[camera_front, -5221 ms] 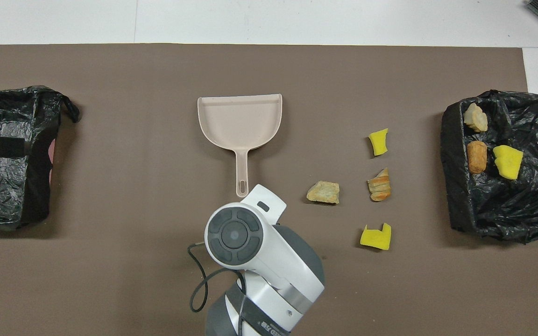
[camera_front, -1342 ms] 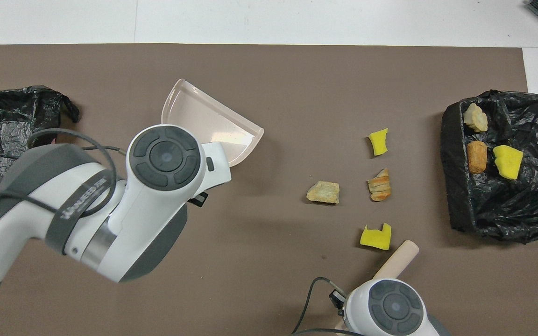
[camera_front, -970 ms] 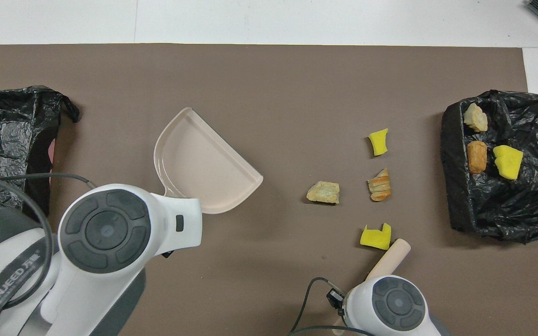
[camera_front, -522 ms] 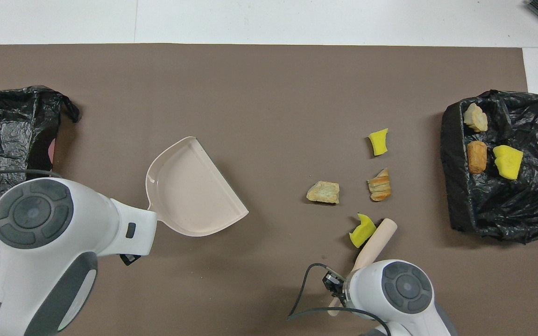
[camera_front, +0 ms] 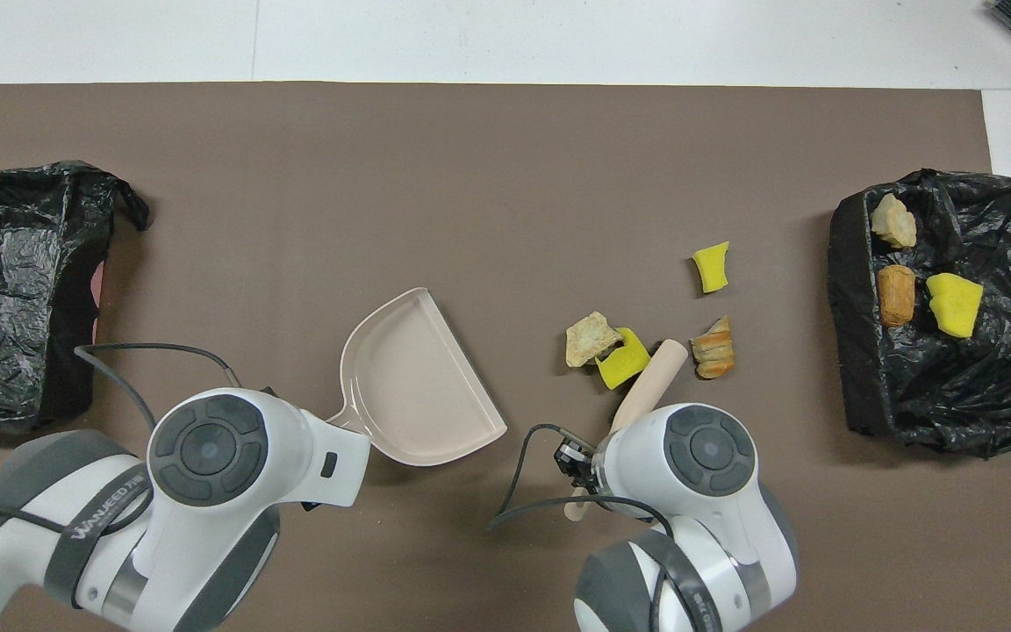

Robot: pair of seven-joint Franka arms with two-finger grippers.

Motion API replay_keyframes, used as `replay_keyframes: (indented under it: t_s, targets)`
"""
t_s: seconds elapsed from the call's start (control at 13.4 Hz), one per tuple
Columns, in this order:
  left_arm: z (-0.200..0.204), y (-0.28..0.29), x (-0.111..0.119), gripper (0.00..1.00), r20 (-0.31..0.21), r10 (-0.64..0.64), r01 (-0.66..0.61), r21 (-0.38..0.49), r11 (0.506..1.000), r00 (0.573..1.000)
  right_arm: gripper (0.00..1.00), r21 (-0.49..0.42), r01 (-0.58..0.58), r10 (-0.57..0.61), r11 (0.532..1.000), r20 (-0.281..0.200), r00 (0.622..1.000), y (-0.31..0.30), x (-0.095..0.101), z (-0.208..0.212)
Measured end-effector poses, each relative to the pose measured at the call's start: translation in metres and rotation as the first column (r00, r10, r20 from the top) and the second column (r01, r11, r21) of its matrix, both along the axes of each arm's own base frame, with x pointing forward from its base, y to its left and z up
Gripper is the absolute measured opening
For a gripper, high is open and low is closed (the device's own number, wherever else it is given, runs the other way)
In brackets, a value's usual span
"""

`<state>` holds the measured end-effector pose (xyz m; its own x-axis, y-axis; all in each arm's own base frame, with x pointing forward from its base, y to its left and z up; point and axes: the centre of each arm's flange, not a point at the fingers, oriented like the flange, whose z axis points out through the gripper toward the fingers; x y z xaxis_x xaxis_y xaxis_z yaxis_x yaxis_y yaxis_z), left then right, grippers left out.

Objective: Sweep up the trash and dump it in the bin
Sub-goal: 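Sweep the bread and sponge toward the dustpan with the right gripper, then push the pieces into the dustpan with the brush in the right gripper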

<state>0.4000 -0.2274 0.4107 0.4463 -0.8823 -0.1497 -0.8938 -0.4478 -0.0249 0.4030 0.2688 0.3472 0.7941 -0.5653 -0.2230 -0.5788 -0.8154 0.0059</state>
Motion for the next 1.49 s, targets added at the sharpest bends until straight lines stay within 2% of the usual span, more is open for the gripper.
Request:
replay_keyframes:
  t_s: [0.15, 0.22, 0.37, 0.67, 0.89, 1.12, 1.27, 1.49]
  targets:
    - [-0.010, -0.002, 0.000, 0.31, -0.014, 0.004, -0.004, 0.007, 1.000, 1.000, 0.26, 0.019, -0.052, 0.052, 0.998, 0.003, 0.999, 0.011, 0.016, 0.001]
    - [-0.011, -0.002, 0.001, 0.31, -0.011, 0.009, -0.009, 0.005, 1.000, 1.000, 0.26, 0.032, -0.120, 0.120, 0.992, 0.009, 0.993, 0.015, 0.018, 0.001]
    - [-0.012, -0.001, 0.003, 0.31, -0.002, 0.015, -0.015, -0.002, 1.000, 1.000, 0.26, 0.053, -0.242, 0.241, 0.969, 0.021, 0.970, 0.018, 0.018, 0.002]
    - [-0.016, 0.000, 0.003, 0.31, 0.007, 0.026, -0.026, -0.008, 1.000, 1.000, 0.26, 0.068, -0.346, 0.346, 0.936, 0.007, 0.938, 0.020, 0.014, 0.002]
    - [-0.016, -0.001, 0.004, 0.31, 0.019, 0.035, -0.034, -0.015, 0.999, 0.999, 0.26, 0.091, -0.497, 0.499, 0.863, 0.001, 0.867, 0.034, -0.002, 0.004]
    - [-0.016, -0.002, 0.005, 0.31, 0.029, 0.049, -0.048, -0.021, 0.999, 0.998, 0.26, 0.118, -0.634, 0.638, 0.764, 0.008, 0.770, 0.045, -0.018, 0.008]
    - [-0.017, -0.002, 0.005, 0.31, 0.029, 0.056, -0.056, -0.021, 0.998, 0.998, 0.26, 0.129, -0.704, 0.709, 0.698, 0.016, 0.705, 0.059, -0.033, 0.011]
    - [-0.018, -0.001, 0.005, 0.31, 0.027, 0.063, -0.062, -0.020, 0.998, 0.998, 0.26, 0.129, -0.760, 0.765, 0.636, 0.024, 0.644, 0.082, -0.058, 0.019]
